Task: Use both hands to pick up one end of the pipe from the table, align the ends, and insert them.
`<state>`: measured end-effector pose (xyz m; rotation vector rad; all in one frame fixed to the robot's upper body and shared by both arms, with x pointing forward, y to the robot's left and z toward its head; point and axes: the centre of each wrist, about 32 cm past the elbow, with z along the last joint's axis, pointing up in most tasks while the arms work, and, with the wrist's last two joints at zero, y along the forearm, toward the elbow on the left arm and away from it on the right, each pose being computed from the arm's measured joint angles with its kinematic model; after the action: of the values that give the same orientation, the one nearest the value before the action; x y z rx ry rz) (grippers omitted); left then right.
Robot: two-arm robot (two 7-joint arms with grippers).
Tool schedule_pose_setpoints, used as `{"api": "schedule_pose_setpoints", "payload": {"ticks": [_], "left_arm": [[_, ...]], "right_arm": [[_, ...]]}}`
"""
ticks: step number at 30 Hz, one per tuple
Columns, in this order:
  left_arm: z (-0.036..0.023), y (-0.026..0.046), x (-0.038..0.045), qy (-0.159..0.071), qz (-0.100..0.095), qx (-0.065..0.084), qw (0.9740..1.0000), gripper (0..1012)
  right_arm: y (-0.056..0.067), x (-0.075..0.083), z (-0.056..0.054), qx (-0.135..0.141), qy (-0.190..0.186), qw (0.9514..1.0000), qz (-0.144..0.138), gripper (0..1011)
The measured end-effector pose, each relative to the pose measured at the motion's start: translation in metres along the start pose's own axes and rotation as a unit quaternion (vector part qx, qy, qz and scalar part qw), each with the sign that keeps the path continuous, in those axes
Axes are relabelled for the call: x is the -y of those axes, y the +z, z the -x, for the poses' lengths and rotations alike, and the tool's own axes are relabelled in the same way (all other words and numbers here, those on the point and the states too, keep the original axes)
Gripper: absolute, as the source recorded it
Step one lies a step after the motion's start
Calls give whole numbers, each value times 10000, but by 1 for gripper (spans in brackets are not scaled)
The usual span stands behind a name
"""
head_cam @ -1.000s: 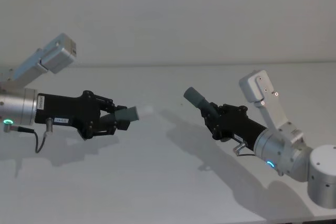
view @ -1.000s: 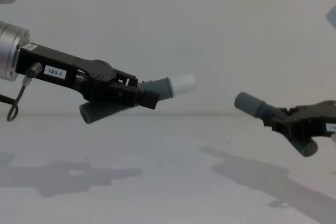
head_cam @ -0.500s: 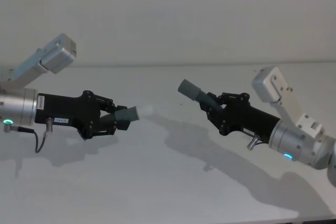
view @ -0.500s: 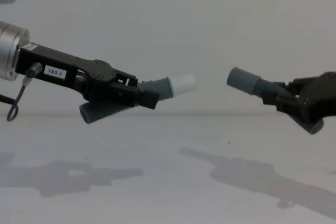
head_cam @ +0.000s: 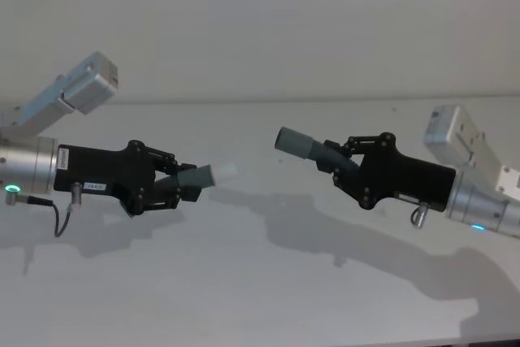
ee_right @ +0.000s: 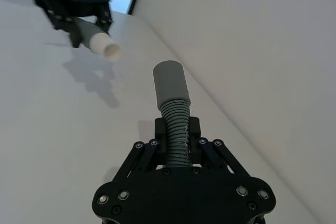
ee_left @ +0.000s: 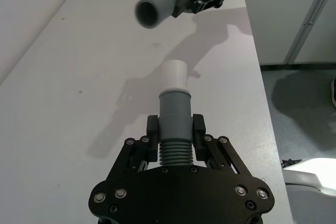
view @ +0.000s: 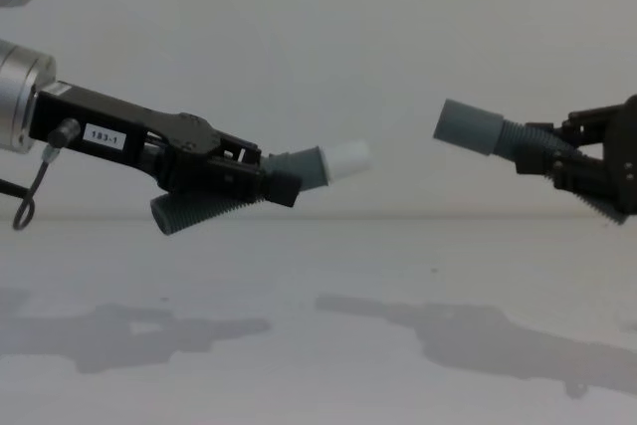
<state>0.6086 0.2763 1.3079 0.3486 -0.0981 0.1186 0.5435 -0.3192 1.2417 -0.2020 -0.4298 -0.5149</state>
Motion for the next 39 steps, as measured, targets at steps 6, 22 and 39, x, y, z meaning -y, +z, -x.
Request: {"api": "schedule_pose_setpoints", "payload": {"ticks": [6,22,39], "left_arm": [[0,0,0,0,0,0,10000,344],[-12,13,0,-31,20,18,10000,344],[-58,67,42,-276,22,77,9996,344]], "right_arm": [[-9,69,-169,335,451,9982,-231,215],[-37,112,-563,1063,1590,9785,-775,215],[-81,57,-677,1385,1998,9649,-998,215]]}}
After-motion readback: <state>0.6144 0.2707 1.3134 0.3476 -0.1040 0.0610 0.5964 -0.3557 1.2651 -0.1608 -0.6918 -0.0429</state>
